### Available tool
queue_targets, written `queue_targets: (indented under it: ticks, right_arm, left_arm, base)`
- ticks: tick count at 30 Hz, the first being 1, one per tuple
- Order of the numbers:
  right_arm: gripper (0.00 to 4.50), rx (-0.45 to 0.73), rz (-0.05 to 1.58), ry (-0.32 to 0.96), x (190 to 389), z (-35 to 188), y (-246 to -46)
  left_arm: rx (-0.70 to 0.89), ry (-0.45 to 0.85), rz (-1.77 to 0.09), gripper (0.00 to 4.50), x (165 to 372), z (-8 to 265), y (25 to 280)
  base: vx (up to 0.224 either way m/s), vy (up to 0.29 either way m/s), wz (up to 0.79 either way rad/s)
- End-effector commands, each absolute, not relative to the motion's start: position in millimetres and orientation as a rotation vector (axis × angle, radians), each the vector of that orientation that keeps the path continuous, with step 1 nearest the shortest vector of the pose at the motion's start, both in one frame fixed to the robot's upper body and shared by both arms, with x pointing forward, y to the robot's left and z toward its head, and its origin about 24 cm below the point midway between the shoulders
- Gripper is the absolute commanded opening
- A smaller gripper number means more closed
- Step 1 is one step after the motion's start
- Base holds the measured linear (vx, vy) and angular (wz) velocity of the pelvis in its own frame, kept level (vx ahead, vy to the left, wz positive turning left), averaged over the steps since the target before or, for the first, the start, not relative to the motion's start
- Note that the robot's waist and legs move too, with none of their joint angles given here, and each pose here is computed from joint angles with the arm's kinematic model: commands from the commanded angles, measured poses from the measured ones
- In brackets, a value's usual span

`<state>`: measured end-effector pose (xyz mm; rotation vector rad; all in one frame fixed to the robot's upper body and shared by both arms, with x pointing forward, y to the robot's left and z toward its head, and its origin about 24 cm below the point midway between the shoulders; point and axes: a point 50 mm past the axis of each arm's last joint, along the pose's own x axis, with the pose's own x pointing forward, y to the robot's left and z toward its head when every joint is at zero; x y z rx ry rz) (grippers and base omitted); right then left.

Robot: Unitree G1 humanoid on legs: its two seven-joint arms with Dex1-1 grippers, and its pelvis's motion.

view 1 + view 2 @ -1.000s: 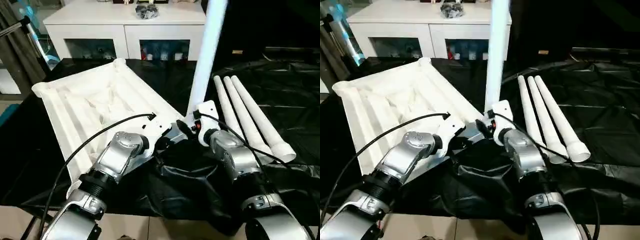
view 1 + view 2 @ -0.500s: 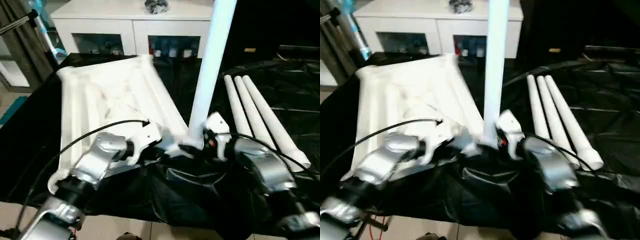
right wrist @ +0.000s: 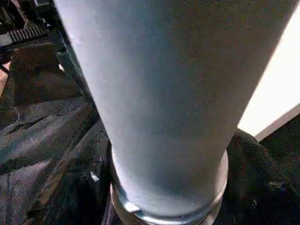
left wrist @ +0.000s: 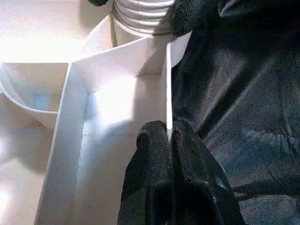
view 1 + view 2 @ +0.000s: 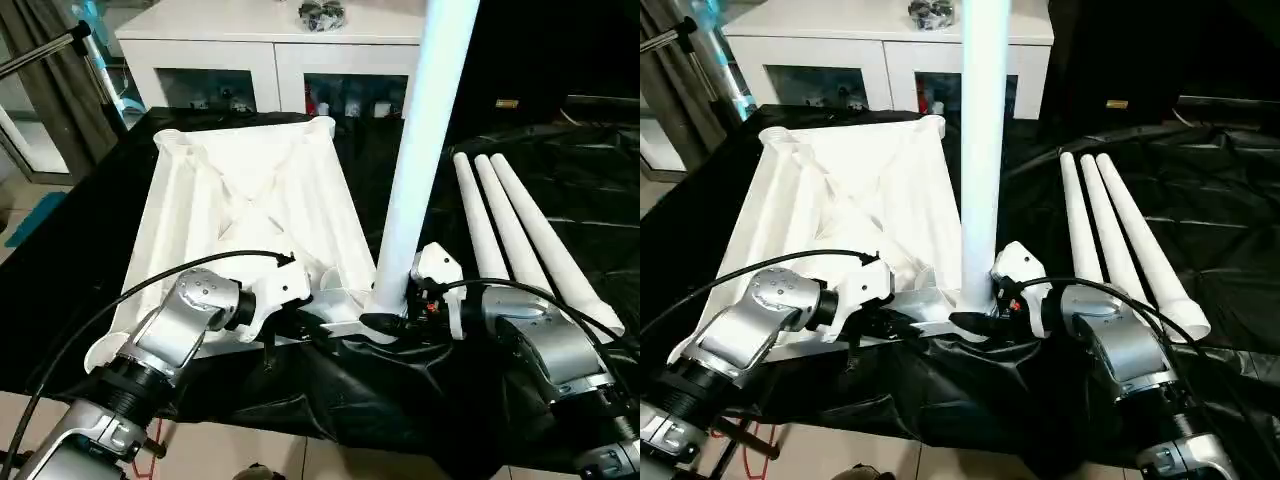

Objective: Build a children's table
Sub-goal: Rotate leg to tighten

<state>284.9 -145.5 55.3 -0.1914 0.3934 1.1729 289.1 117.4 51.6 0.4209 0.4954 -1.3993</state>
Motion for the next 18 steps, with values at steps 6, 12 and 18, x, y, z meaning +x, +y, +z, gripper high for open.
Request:
queue_targets:
  ticks: [6, 12, 18]
  right_arm:
    - [2.72, -0.107, 0.775, 0.411, 313.8, 33.3, -122.3]
    - [2.72, -0.016, 0.493, 0.482, 332.5, 19.1, -103.6]
    - [3.42, -0.013, 0.512, 0.46, 334.2, 20.4, -87.7]
  left_arm:
    - [0.349, 0.421, -1.212, 0.0, 307.8, 59.1, 85.0]
    - [0.275, 0.409, -1.05, 0.0, 322.5, 64.7, 47.7]
    - [0.317, 0.395, -1.085, 0.0, 317.6, 62.4, 33.3]
  base:
    - [0.0, 0.0, 0.0]
    - [0.0, 0.0, 0.0]
    - [0.0, 0.0, 0.0]
